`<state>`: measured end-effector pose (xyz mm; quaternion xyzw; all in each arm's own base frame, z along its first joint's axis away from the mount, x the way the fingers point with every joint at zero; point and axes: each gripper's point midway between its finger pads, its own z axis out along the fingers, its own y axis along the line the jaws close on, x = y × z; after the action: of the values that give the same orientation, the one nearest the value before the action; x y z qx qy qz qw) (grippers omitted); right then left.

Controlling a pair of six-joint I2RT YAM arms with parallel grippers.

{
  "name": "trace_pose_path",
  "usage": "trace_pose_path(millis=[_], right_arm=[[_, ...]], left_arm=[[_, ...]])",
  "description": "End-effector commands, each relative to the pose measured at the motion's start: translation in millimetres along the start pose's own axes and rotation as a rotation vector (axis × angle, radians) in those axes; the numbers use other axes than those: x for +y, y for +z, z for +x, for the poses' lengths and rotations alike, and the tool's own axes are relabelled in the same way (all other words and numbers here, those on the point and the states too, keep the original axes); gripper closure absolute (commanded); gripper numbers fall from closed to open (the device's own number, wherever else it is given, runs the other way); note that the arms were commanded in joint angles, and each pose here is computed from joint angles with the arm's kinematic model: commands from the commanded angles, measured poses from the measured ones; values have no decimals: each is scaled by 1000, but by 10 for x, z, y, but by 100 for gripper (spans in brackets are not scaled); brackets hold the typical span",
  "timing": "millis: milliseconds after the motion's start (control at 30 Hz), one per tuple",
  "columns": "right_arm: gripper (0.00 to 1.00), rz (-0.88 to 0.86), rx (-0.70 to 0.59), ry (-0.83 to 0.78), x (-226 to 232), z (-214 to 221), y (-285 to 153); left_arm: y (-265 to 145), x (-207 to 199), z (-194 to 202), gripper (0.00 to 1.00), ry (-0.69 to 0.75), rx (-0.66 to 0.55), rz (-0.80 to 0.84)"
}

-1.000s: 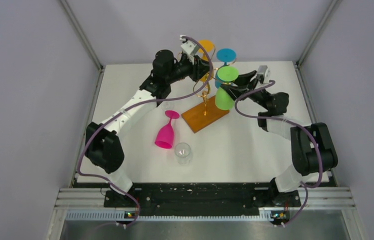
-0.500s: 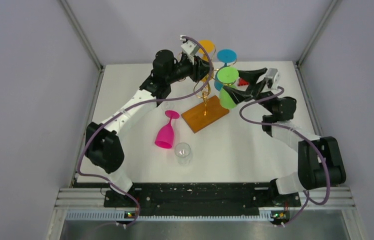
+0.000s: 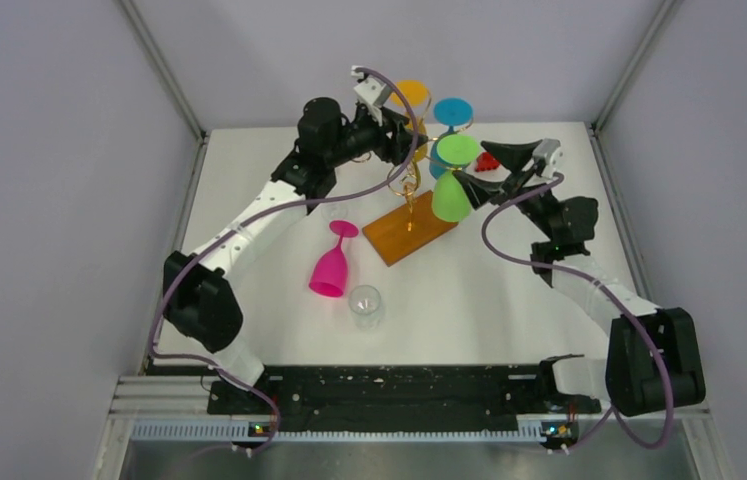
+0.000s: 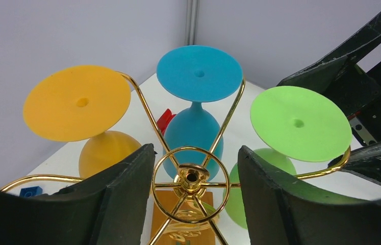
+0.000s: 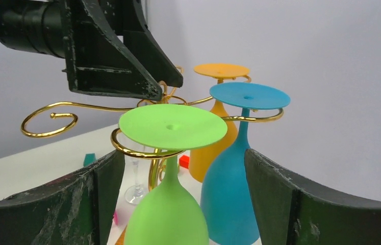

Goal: Place the wine glass upside down on the wine glass rack
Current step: Adjust the wine glass in the wine rack.

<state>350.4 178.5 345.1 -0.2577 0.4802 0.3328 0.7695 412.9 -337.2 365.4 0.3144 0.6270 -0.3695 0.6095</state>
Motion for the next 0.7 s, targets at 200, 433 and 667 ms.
trace_pose_path(millis=[200,433,667], right_arm=[[14,154,-26,-55,-127,-153,-194],[13,207,-80,-36,-88,-316,-323],[13,270,-97,28,-16,-466,-496]], left_arm=[[-382,-186,-746,33,57,-152,-27],[-706,-309,-1101,33,58,-244,-66],[-1151,-228,-885,34,-4,-246,-230]])
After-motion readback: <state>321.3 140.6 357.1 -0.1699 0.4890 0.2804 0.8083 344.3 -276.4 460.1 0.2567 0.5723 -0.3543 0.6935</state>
